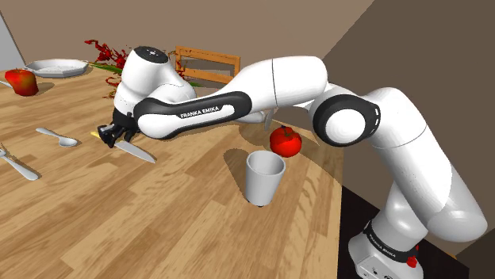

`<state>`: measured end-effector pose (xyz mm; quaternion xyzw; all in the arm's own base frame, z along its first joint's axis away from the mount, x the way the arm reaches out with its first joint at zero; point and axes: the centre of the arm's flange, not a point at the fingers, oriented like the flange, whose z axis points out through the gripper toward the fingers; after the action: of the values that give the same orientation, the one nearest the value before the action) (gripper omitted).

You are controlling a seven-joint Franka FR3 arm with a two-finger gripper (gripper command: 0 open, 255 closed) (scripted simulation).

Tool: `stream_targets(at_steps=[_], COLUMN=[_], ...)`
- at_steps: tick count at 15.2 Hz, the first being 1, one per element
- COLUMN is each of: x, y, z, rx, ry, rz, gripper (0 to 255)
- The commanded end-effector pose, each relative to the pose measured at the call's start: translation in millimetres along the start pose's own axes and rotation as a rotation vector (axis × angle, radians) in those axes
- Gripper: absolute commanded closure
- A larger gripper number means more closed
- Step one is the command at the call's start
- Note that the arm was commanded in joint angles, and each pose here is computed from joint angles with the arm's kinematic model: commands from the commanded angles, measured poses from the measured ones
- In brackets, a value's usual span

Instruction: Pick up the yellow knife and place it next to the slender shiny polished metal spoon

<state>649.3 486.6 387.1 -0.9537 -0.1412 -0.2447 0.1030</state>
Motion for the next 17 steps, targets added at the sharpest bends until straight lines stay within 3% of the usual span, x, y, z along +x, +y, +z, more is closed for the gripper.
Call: stream_targets(at_steps=[1,6,7,12,16,17], x=[-2,-2,-2,-2,-2,-2], y=[-1,-1,-1,-1,-1,-1], z=[2,2,2,2,-48,-48], rx=[0.000,0.000,0.000,0.000,0.000,0.000], ry=[0.001,0.001,0.001,0.001,0.001,0.001], rz=[0.000,0.000,0.000,0.000,0.000,0.000], gripper=[255,255,0,0,0,0])
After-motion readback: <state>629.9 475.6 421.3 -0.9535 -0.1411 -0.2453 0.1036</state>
